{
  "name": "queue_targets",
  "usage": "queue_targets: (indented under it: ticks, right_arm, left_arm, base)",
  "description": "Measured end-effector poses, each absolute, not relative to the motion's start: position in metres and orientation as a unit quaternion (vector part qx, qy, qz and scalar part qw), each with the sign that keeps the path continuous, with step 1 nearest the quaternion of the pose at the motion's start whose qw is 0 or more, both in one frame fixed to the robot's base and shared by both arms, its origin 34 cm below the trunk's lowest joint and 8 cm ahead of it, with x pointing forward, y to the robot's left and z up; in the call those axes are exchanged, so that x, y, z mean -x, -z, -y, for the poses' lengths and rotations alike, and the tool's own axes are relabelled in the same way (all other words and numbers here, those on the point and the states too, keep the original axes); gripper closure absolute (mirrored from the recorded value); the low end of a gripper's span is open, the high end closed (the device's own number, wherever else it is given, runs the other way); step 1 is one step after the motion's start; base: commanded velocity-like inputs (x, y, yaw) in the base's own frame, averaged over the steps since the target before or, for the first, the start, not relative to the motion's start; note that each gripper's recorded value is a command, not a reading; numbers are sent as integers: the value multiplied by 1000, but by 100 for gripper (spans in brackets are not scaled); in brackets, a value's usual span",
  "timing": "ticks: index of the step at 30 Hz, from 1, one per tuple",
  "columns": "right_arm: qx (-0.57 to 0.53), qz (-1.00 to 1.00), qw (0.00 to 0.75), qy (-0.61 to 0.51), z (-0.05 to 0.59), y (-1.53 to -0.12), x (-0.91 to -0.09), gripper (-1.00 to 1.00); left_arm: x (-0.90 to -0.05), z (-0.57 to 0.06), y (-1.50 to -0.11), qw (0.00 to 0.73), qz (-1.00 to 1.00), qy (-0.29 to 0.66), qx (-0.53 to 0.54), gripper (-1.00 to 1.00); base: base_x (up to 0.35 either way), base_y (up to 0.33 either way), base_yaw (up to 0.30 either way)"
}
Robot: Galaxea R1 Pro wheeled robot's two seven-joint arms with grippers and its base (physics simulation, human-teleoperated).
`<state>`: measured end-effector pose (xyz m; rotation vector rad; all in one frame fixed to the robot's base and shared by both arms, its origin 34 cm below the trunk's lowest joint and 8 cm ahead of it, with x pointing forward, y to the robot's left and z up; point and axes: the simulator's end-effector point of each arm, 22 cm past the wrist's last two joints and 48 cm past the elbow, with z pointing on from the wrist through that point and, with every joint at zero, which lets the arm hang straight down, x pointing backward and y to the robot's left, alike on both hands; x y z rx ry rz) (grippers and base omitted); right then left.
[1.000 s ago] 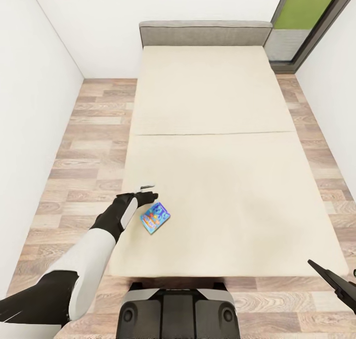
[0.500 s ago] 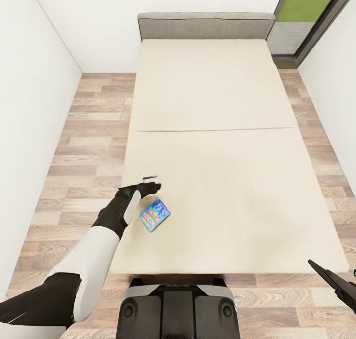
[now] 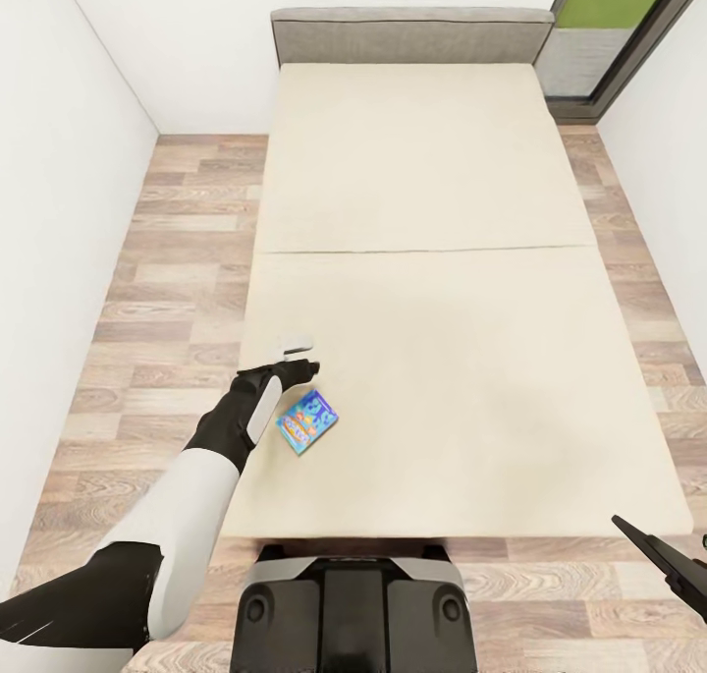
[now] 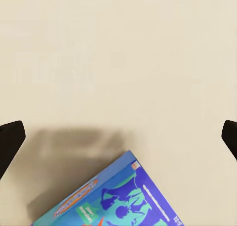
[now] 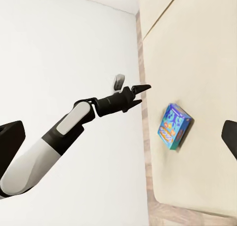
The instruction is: Put all the toys in the child's room - the three board games (two on the bed and one on the table), the two jigsaw puzzles on the table, and the tennis ball on the table - inside the toy box on the table in the child's room.
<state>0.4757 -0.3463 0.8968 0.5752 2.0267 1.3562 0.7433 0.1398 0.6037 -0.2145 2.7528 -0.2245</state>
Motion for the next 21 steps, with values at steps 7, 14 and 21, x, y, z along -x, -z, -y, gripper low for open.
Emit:
queue_targets:
  ticks: [7, 14, 21]
  right_arm:
    - [-221, -770, 308, -513, 346, -893, -474, -100]
    - [-224, -772, 304, -511, 346, -888, -473, -100]
    - [-227, -774, 299, -510, 346, -884, -472, -100]
  left_arm:
    - [-738, -139, -596, 179, -978, 79, 76, -100]
    - [-734, -139, -589, 173, -979, 79, 76, -100]
    - [-729, -140, -582, 167, -980, 78, 77, -100]
  base:
    - [0, 0, 0]
    - [0, 0, 0]
    - [0, 0, 0]
